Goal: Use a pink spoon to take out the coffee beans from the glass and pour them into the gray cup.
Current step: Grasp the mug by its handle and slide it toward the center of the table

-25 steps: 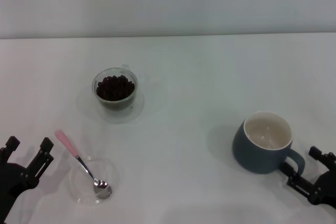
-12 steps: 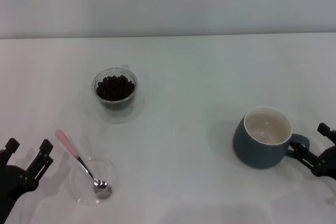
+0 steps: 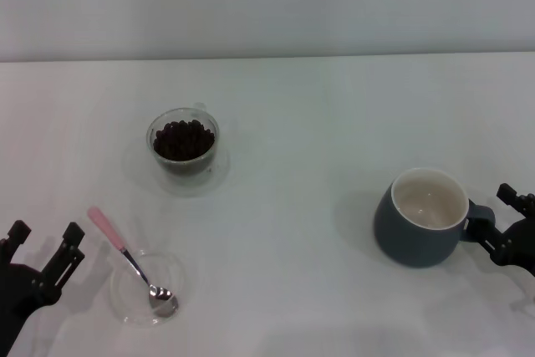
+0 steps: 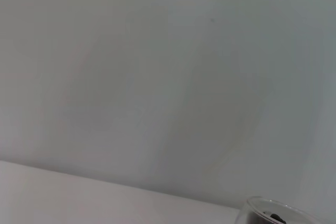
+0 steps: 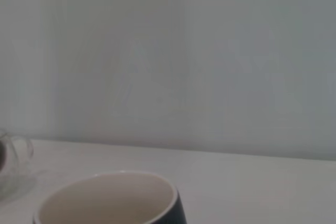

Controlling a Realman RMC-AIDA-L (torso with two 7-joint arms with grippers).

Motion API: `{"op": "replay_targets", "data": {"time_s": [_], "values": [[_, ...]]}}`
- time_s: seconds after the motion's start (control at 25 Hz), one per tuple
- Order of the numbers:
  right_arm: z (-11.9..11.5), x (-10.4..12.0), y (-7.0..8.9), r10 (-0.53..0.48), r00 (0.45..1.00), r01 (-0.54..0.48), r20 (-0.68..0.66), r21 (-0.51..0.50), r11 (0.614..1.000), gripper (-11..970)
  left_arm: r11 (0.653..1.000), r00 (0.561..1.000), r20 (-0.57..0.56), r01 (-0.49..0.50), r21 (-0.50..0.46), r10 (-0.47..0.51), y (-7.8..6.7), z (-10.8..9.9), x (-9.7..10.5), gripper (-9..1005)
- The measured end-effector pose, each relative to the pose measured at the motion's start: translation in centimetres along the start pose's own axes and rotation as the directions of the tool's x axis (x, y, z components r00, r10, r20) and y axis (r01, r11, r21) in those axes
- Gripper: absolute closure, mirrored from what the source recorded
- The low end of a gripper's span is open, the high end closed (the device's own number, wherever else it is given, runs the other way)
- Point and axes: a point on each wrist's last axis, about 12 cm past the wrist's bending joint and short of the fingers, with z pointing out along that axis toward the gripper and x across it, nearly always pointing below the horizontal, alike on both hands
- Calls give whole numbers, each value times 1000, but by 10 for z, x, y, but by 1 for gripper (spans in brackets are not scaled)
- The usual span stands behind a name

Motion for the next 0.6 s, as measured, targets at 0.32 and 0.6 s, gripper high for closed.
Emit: {"op": "replay_targets", "data": {"time_s": [0.32, 0.6], "values": [[3, -1, 4, 41, 999, -42, 23, 22, 999, 328, 1000, 1000, -4, 0, -3, 0, 0, -1, 1, 132], [9, -3, 10, 51, 998, -51, 32, -6, 999, 673, 1000, 1000, -8, 0, -5, 0, 0, -1, 1, 132]]}}
